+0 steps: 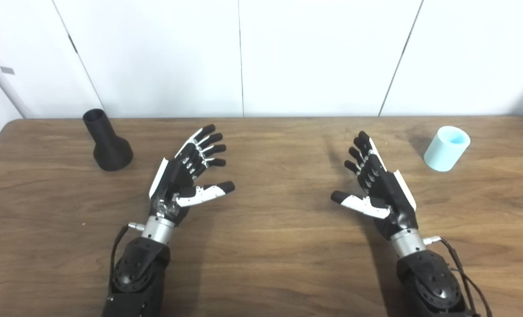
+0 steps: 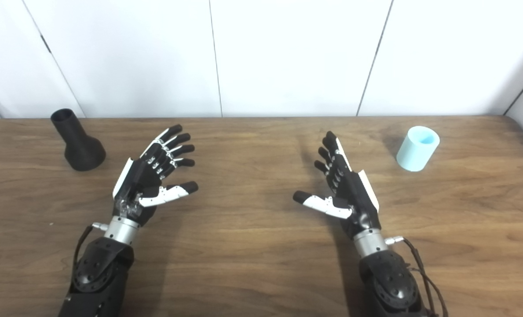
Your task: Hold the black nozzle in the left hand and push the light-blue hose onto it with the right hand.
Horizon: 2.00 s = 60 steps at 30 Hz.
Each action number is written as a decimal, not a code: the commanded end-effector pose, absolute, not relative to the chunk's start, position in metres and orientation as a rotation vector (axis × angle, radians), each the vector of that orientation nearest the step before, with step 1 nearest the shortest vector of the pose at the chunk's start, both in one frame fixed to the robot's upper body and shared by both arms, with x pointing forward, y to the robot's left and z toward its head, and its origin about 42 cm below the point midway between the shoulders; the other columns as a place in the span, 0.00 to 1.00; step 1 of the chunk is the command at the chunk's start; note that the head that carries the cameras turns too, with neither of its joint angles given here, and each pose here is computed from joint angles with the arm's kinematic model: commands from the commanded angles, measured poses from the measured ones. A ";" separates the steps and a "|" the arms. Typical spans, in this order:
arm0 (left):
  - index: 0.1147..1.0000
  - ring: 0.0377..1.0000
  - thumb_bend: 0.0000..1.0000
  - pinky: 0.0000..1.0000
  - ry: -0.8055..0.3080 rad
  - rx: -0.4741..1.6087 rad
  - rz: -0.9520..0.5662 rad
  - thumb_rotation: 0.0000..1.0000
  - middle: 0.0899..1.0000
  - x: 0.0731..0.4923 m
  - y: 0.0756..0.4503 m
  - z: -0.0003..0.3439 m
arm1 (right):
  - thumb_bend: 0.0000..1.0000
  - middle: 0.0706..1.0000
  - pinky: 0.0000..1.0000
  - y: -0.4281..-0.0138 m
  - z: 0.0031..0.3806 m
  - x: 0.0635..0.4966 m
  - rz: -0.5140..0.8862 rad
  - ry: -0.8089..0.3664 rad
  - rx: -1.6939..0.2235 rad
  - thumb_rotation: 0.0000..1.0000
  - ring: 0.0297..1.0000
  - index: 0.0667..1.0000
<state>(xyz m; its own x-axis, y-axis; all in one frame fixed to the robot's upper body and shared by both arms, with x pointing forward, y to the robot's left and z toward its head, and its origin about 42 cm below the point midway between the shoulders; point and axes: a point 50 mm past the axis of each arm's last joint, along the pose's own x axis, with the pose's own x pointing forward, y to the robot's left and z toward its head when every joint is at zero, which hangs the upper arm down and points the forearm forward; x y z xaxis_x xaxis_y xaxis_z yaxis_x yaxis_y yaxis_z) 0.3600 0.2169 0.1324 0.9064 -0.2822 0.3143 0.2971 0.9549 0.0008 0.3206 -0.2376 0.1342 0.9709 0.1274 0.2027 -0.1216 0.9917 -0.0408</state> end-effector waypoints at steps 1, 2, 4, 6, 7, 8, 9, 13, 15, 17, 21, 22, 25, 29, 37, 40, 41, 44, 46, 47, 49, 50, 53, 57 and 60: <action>0.95 0.78 0.82 0.69 -0.237 -0.061 -0.276 0.03 0.84 0.345 0.220 0.104 | 0.91 0.99 0.91 -0.238 0.150 0.327 0.125 -0.276 -0.035 0.25 0.97 1.00; 0.95 0.78 0.82 0.69 -0.236 -0.061 -0.276 0.03 0.84 0.345 0.220 0.104 | 0.90 0.99 0.91 -0.238 0.150 0.326 0.124 -0.277 -0.037 0.24 0.96 1.00; 0.95 0.79 0.81 0.69 -0.236 -0.062 -0.277 0.03 0.84 0.345 0.220 0.104 | 0.90 0.99 0.91 -0.238 0.151 0.326 0.124 -0.277 -0.039 0.24 0.96 1.00; 0.95 0.79 0.81 0.69 -0.236 -0.060 -0.279 0.03 0.84 0.345 0.220 0.104 | 0.91 0.99 0.91 -0.238 0.151 0.326 0.125 -0.277 -0.039 0.25 0.96 1.00; 0.95 0.79 0.81 0.69 -0.236 -0.058 -0.279 0.03 0.83 0.345 0.220 0.104 | 0.91 0.99 0.91 -0.238 0.150 0.326 0.126 -0.277 -0.040 0.25 0.96 1.00; 0.95 0.79 0.80 0.69 -0.236 -0.058 -0.279 0.03 0.83 0.345 0.220 0.104 | 0.91 0.99 0.91 -0.238 0.150 0.326 0.126 -0.276 -0.041 0.25 0.96 1.00; 0.94 0.79 0.80 0.69 -0.237 -0.058 -0.278 0.03 0.83 0.345 0.220 0.104 | 0.91 0.99 0.91 -0.238 0.150 0.326 0.127 -0.275 -0.040 0.24 0.96 1.00; 0.92 0.78 0.80 0.69 -0.238 -0.061 -0.276 0.02 0.82 0.345 0.220 0.103 | 0.90 0.98 0.91 -0.237 0.150 0.326 0.126 -0.272 -0.042 0.24 0.96 1.00; 0.90 0.77 0.80 0.69 -0.236 -0.062 -0.274 0.01 0.81 0.345 0.220 0.102 | 0.90 0.98 0.90 -0.238 0.150 0.326 0.127 -0.274 -0.048 0.25 0.96 1.00; 0.88 0.76 0.80 0.68 -0.234 -0.064 -0.269 0.00 0.80 0.345 0.217 0.102 | 0.90 0.98 0.90 -0.240 0.149 0.327 0.129 -0.274 -0.045 0.25 0.96 1.00; 0.85 0.75 0.79 0.66 -0.231 -0.072 -0.276 0.00 0.81 0.345 0.203 0.095 | 0.88 0.99 0.92 -0.253 0.146 0.325 0.139 -0.263 -0.025 0.23 0.98 1.00; 0.84 0.75 0.80 0.65 -0.225 -0.070 -0.278 0.00 0.81 0.346 0.198 0.091 | 0.86 1.00 0.91 -0.258 0.143 0.326 0.143 -0.265 -0.020 0.22 0.98 1.00; 0.80 0.73 0.83 0.63 -0.217 -0.062 -0.281 0.02 0.78 0.350 0.183 0.081 | 0.82 1.00 0.90 -0.268 0.137 0.327 0.145 -0.245 0.007 0.16 0.97 1.00; 0.71 0.72 0.84 0.65 -0.226 -0.035 -0.282 0.07 0.72 0.350 0.168 0.080 | 0.72 0.98 0.75 -0.264 0.151 0.322 0.151 -0.237 0.030 0.08 0.91 1.00; 0.62 0.55 0.75 0.47 -0.256 0.005 -0.188 0.07 0.61 0.351 0.158 0.087 | 0.73 0.87 0.56 -0.262 0.157 0.320 0.146 -0.245 0.024 0.11 0.80 0.89; 0.60 0.49 0.71 0.41 -0.295 0.044 -0.160 0.06 0.58 0.352 0.157 0.095 | 0.72 0.87 0.55 -0.260 0.157 0.320 0.151 -0.243 0.033 0.08 0.79 0.88; 0.60 0.50 0.70 0.42 -0.315 0.065 -0.151 0.06 0.58 0.352 0.158 0.100 | 0.71 0.88 0.55 -0.260 0.157 0.320 0.150 -0.242 0.034 0.07 0.78 0.89; 0.60 0.55 0.69 0.45 -0.372 0.116 -0.117 0.06 0.60 0.354 0.163 0.117 | 0.70 0.89 0.55 -0.260 0.158 0.320 0.144 -0.239 0.036 0.06 0.78 0.90; 0.62 0.59 0.70 0.48 -0.435 0.159 -0.085 0.09 0.62 0.355 0.170 0.135 | 0.71 0.88 0.55 -0.260 0.159 0.320 0.137 -0.233 0.043 0.06 0.78 0.89; 0.63 0.61 0.69 0.50 -0.472 0.183 -0.067 0.11 0.63 0.356 0.176 0.144 | 0.72 0.87 0.54 -0.260 0.159 0.321 0.134 -0.233 0.043 0.06 0.78 0.88; 0.65 0.64 0.70 0.53 -0.544 0.267 -0.019 0.15 0.66 0.359 0.191 0.165 | 0.72 0.87 0.52 -0.261 0.160 0.322 0.130 -0.235 0.039 0.05 0.77 0.87; 0.66 0.64 0.70 0.54 -0.573 0.309 0.004 0.16 0.66 0.360 0.199 0.175 | 0.72 0.87 0.52 -0.262 0.160 0.322 0.132 -0.238 0.038 0.05 0.77 0.87; 0.68 0.66 0.68 0.55 -0.630 0.423 0.066 0.16 0.69 0.365 0.226 0.208 | 0.71 0.86 0.50 -0.261 0.161 0.322 0.141 -0.239 0.052 0.04 0.75 0.87; 0.69 0.65 0.72 0.50 -0.675 0.536 0.147 0.16 0.70 0.373 0.263 0.264 | 0.72 0.86 0.48 -0.260 0.161 0.323 0.146 -0.235 0.063 0.03 0.74 0.86; 0.72 0.71 0.75 0.55 -0.700 0.610 0.212 0.14 0.74 0.378 0.291 0.299 | 0.70 0.86 0.49 -0.260 0.161 0.325 0.149 -0.238 0.062 0.01 0.73 0.85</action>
